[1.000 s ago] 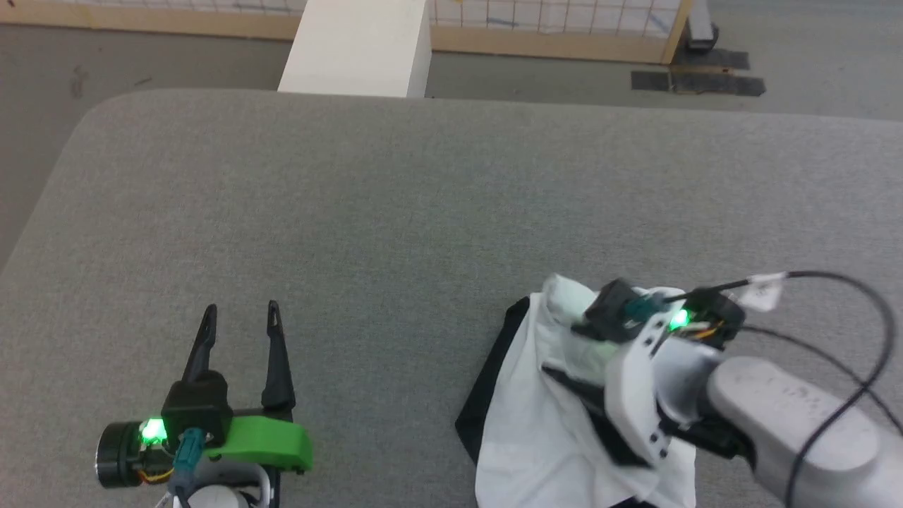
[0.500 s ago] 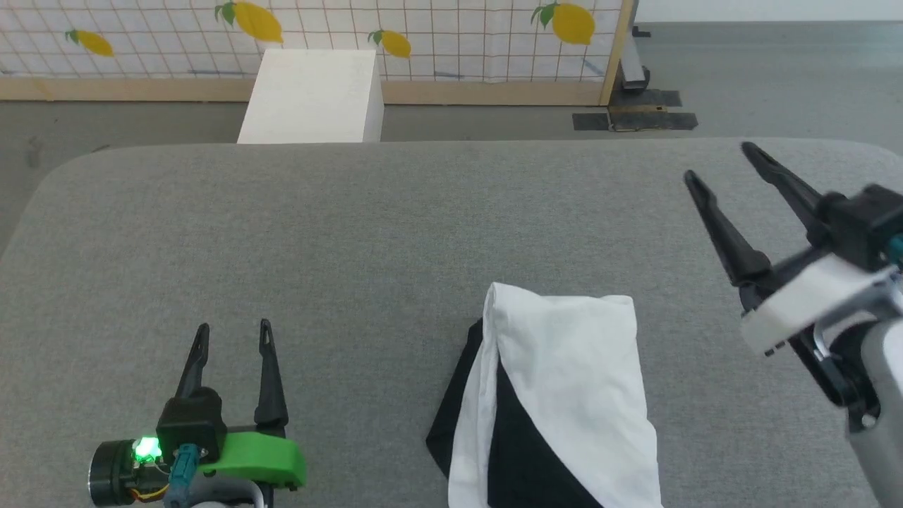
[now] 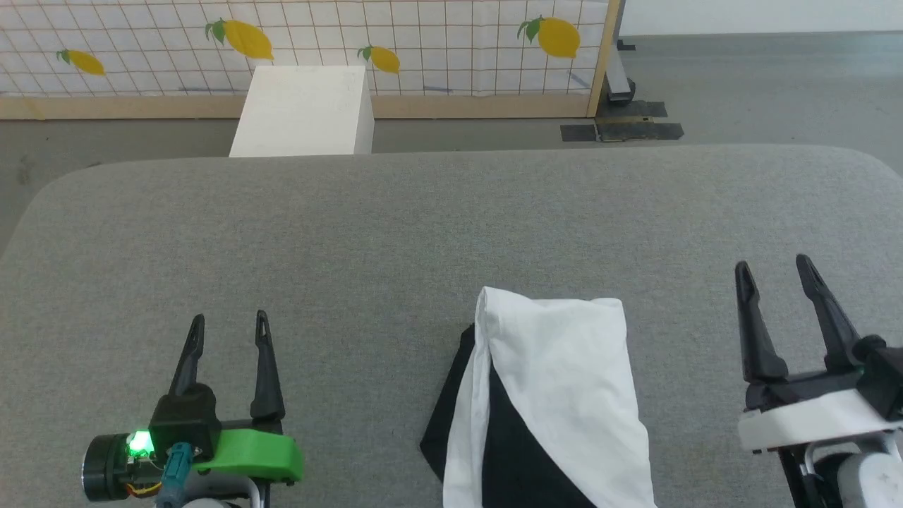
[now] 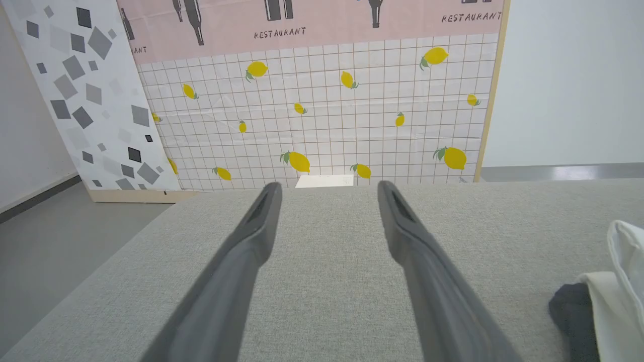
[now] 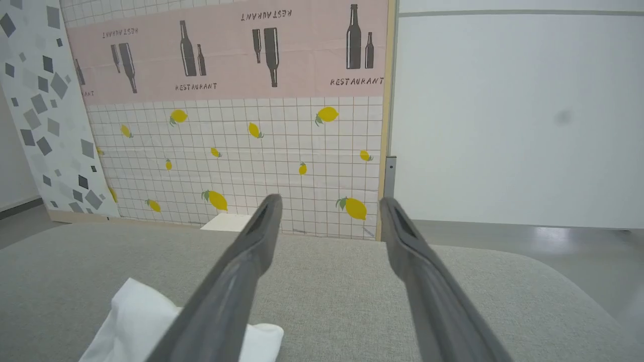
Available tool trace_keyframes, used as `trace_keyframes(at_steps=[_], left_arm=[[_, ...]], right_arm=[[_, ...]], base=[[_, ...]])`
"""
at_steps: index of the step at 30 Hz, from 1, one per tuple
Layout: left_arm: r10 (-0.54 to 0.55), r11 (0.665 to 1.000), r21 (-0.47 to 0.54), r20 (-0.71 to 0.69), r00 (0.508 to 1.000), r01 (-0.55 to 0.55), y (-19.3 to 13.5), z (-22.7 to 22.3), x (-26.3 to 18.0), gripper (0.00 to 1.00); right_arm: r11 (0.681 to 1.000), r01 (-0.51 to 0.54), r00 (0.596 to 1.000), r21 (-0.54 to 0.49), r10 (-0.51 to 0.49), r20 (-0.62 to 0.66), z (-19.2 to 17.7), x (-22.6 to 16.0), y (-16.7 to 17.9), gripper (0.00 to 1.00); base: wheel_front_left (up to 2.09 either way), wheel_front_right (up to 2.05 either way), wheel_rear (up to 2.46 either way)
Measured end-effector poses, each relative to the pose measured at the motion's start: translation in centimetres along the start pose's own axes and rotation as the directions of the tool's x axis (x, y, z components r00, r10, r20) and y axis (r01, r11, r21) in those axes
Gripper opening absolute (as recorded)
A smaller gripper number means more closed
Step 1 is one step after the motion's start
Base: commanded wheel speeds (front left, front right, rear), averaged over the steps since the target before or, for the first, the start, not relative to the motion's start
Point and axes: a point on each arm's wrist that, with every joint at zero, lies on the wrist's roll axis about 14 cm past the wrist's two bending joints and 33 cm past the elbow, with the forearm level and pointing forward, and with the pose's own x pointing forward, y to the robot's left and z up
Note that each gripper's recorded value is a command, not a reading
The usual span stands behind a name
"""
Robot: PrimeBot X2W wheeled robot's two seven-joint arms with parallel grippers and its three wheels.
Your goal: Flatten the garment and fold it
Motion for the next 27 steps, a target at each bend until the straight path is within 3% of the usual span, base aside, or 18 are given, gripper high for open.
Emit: trace_keyframes(at_steps=[3, 5, 7, 9, 12, 14, 15, 18, 24, 27], left_arm=[[-0.006, 1.000, -0.001, -0.002, 1.000, 0.006, -0.2, -0.1, 0.1, 1.00], [-0.009, 1.000, -0.001, -0.003, 1.000, 0.009, -0.2, -0.1, 0.1, 1.00], [-0.013, 1.000, -0.002, -0.005, 1.000, 0.013, -0.3, -0.2, 0.0, 1.00], [-0.016, 1.000, -0.004, -0.007, 1.000, 0.016, -0.4, -0.2, 0.0, 1.00], [-0.010, 1.000, -0.003, -0.014, 1.000, 0.010, -0.2, -0.4, -0.1, 1.00], [-0.005, 1.000, -0.002, -0.021, 1.000, 0.005, -0.1, -0.6, -0.2, 1.00], [-0.003, 1.000, -0.002, -0.025, 1.000, 0.003, 0.0, -0.8, -0.2, 1.00], [0.003, 1.000, -0.002, -0.036, 0.999, -0.003, 0.1, -1.1, 0.0, 1.00], [0.018, 1.000, -0.004, -0.057, 0.998, -0.018, 0.4, -2.0, 0.6, 1.00], [0.026, 1.000, 0.000, -0.066, 0.997, -0.026, 0.6, -2.4, 1.0, 1.00]], right_arm=[[0.998, -0.057, 0.998, -0.024, 0.056, -0.021, 0.4, 1.2, 1.0, 1.00], [0.992, -0.115, 0.988, -0.042, 0.110, -0.105, -0.2, 2.4, 2.0, 1.00], [0.980, -0.190, 0.956, -0.052, 0.173, -0.239, -1.6, 3.3, 3.2, 1.00], [0.966, -0.255, 0.896, -0.045, 0.219, -0.387, -3.5, 3.6, 4.0, 1.00], [0.933, -0.358, 0.737, -0.014, 0.273, -0.618, -7.1, 2.4, 5.3, 1.00], [0.916, -0.400, 0.610, 0.021, 0.284, -0.740, -9.3, 1.1, 5.4, 1.00], [0.908, -0.417, 0.546, 0.037, 0.283, -0.788, -10.3, 0.4, 5.4, 1.00], [0.897, -0.436, 0.409, 0.069, 0.266, -0.873, -12.9, -1.2, 5.0, 1.00], [0.897, -0.389, 0.193, 0.211, 0.303, -0.933, -18.1, -4.4, 6.6, 1.00], [0.884, -0.403, 0.149, 0.237, 0.318, -0.936, -19.6, -5.1, 7.6, 1.00]], base=[[0.00, 0.00, 0.00], [0.00, 0.00, 0.00], [0.00, 0.00, 0.00], [0.00, 0.00, 0.00], [0.00, 0.00, 0.00], [0.00, 0.00, 0.00], [0.00, 0.00, 0.00], [0.00, 0.00, 0.00], [0.00, 0.00, 0.00], [0.00, 0.00, 0.00]])
